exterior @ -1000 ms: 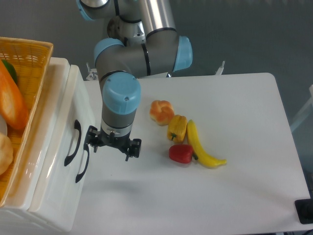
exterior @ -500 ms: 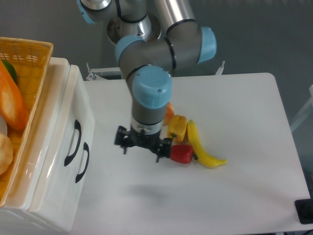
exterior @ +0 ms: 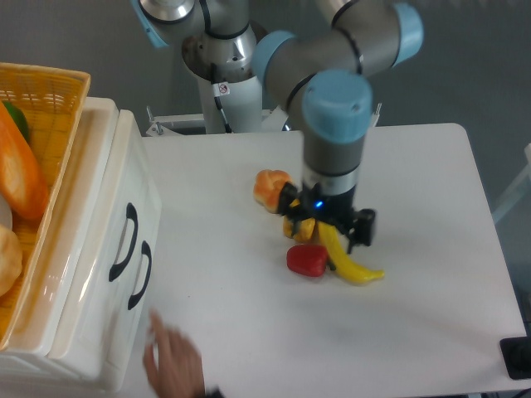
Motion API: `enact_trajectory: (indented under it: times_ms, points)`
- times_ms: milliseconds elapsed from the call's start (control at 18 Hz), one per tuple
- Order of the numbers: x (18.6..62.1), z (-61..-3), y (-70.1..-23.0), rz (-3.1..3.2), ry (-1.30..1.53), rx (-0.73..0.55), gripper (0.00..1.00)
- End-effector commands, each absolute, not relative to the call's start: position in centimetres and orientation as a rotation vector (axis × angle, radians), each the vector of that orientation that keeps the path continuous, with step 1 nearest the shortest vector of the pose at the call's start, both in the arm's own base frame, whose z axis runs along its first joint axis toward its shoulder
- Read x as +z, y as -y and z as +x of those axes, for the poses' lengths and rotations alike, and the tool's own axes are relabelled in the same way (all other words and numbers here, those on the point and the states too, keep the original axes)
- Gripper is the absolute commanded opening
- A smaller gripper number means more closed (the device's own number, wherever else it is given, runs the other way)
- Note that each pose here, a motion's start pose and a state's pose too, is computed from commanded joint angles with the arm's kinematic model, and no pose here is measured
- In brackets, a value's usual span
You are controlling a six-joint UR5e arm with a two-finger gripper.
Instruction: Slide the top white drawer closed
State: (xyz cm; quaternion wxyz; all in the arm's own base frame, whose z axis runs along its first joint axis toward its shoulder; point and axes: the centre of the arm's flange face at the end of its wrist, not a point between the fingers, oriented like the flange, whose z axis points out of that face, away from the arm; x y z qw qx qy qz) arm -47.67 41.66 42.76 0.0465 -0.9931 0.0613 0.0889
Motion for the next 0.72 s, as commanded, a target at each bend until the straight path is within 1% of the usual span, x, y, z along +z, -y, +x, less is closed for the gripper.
enact_trajectory:
  times_ms: [278,722]
  points:
    - [43.1,-50.1,-36.8,-3.042,-0.394,0.295,1.0]
    - [44.1,-53.4,-28.4,-3.013,-0.535,0.265,1.0]
